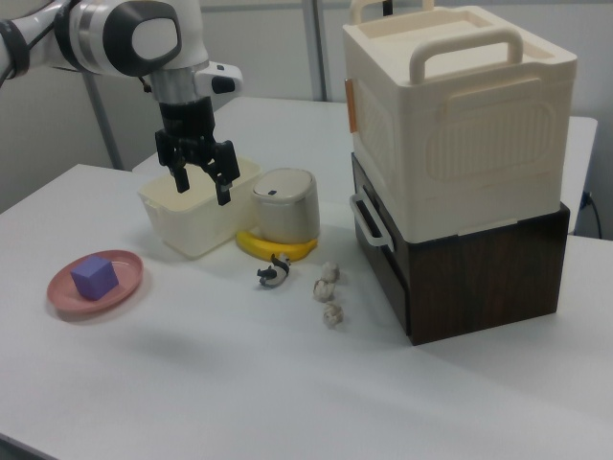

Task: Slide open the drawer
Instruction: 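Move the gripper over to the dark wooden drawer's white handle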

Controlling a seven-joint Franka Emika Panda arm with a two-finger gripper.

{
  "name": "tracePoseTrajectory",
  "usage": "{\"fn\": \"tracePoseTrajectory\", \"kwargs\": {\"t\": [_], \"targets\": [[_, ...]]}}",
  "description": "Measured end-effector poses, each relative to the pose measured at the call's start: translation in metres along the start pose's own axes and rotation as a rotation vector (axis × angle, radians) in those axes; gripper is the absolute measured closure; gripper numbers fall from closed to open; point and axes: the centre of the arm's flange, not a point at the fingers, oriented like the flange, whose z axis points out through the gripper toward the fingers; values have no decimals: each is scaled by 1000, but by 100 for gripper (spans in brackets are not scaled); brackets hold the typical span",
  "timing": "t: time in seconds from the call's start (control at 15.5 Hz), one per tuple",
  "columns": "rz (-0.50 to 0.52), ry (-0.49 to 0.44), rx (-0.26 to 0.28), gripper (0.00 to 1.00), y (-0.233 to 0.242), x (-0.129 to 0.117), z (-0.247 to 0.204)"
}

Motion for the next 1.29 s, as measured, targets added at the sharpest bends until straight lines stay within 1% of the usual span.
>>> {"fn": "tracePoseTrajectory", "kwargs": {"t": [0.71,0.97,1.29], "targets": [[0,-2,-1,0,0,2,3],[-3,-13,-6,0,-3,9,15],[-9,25,-8,0,-8,21,24]]}}
